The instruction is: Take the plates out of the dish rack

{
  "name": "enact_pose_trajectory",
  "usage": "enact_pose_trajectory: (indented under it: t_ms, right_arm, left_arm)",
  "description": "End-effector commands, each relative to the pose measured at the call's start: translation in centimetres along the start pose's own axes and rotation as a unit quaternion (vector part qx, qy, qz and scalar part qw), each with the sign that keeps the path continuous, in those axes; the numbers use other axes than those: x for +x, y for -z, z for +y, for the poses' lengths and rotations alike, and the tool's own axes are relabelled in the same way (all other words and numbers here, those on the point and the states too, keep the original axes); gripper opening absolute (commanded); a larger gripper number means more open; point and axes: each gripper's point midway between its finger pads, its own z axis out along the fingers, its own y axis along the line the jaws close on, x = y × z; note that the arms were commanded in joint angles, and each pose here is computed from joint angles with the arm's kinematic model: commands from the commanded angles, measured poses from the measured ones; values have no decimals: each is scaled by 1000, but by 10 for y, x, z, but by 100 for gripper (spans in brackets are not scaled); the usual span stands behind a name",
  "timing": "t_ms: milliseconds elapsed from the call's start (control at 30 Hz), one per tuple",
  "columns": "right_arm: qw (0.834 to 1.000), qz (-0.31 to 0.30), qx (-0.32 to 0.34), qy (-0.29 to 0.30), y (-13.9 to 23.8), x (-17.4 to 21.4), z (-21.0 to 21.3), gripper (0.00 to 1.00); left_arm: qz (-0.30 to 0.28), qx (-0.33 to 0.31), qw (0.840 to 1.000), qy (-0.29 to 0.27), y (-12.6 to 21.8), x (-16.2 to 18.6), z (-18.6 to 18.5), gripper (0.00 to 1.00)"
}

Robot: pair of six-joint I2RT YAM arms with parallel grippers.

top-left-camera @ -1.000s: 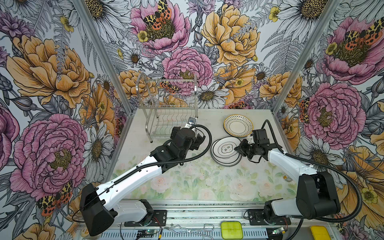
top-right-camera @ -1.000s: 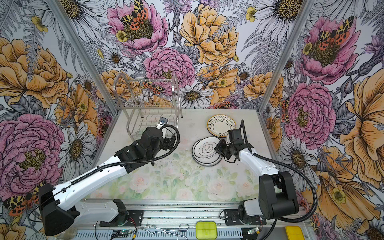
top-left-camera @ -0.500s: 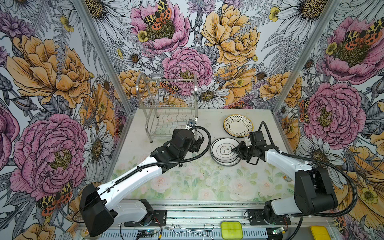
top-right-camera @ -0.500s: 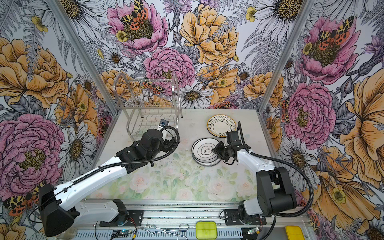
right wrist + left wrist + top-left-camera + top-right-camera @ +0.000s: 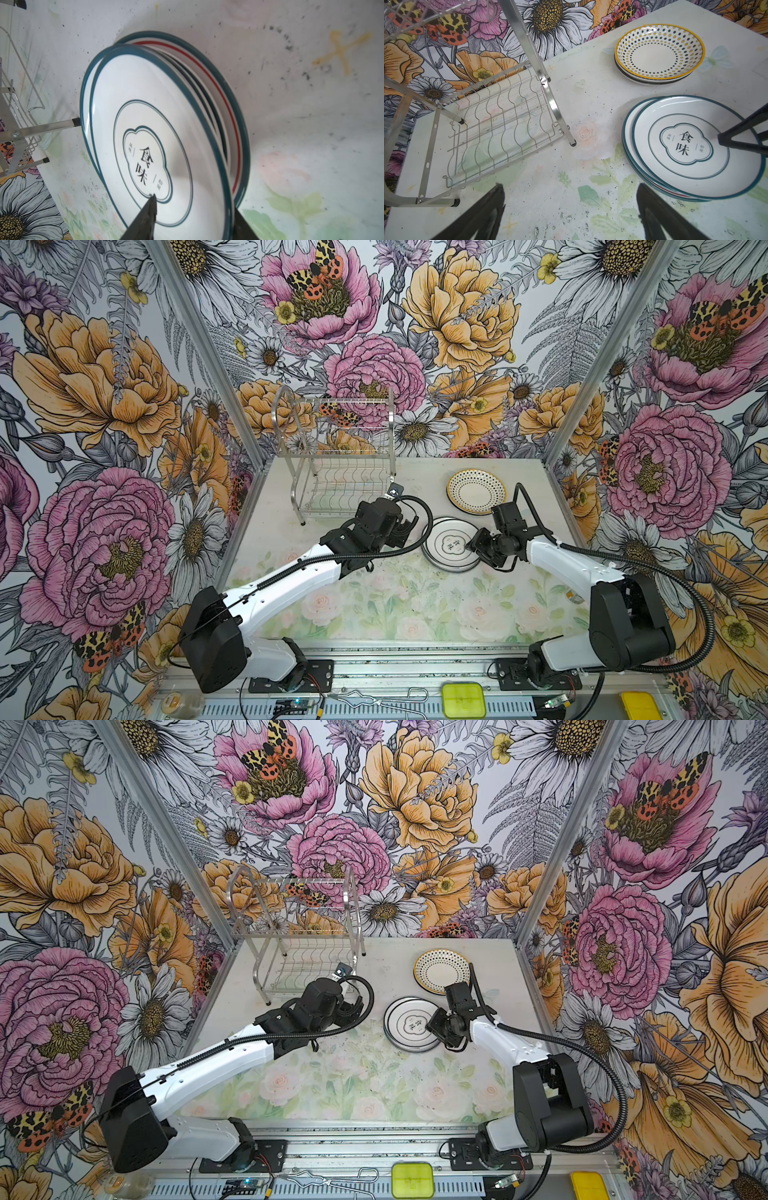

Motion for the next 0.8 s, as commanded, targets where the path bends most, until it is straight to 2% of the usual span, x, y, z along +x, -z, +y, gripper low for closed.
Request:
enact_pose_trajectory:
  t_ms: [0, 133, 767]
  right_arm:
    - [998, -29, 51, 25, 6, -10, -7, 52]
    - [996, -38, 73, 39, 9, -13, -7, 53]
    - [993, -6, 94, 67, -16, -7, 3, 56]
  left_arm:
    - [-23, 15, 1000, 15, 0, -21, -4, 99]
    - [-20, 23, 999, 14, -4, -20, -8, 99]
    - [-15, 16, 1000, 15, -6, -11, -3, 99]
